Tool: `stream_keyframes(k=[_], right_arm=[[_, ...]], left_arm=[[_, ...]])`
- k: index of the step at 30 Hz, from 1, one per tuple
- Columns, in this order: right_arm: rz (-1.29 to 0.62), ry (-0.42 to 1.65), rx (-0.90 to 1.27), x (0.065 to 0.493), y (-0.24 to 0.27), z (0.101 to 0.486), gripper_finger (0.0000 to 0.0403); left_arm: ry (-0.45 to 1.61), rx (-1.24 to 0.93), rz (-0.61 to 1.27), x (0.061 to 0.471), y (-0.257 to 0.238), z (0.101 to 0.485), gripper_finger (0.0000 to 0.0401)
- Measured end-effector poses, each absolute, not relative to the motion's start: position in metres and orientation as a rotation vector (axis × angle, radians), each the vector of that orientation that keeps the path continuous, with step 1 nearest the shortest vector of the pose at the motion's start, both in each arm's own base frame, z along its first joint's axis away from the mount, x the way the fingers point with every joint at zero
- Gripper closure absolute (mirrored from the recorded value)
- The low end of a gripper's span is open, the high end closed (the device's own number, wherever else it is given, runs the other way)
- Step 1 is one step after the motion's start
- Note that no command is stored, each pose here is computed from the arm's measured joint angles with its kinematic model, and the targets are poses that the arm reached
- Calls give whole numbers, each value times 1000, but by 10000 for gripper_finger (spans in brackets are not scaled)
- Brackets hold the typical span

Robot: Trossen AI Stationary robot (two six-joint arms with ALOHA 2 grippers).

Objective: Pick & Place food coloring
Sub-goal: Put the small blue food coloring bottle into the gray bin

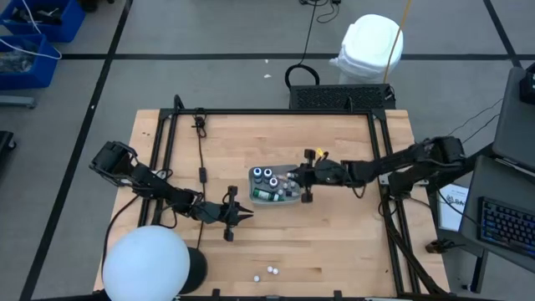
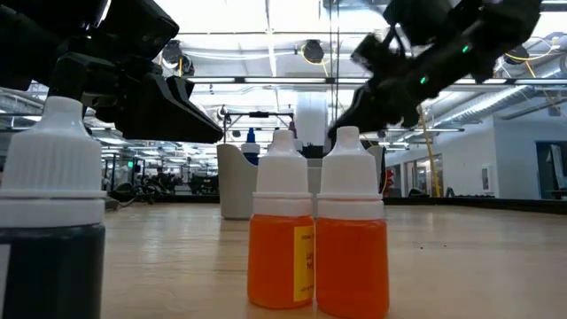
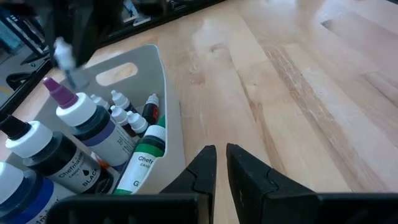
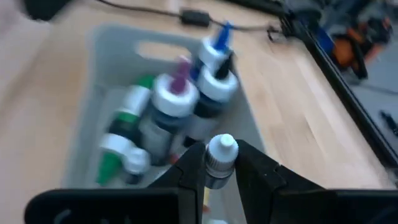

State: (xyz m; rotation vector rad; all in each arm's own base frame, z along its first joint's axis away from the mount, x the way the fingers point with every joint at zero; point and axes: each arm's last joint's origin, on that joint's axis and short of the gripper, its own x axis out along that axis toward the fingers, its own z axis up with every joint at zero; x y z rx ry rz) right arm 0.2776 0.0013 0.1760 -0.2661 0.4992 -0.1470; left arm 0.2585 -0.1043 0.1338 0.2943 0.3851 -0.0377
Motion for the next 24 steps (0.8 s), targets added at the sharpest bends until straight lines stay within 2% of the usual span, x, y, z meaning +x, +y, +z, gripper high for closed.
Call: stream_keyframes(k=[7, 24], right_arm=[[-133, 509, -220, 289, -14, 159, 343], [-132, 529, -177, 292, -21, 158, 343]], left_arm=[[414, 284, 2, 261, -94, 132, 354], [428, 223, 39, 266, -79, 131, 354]])
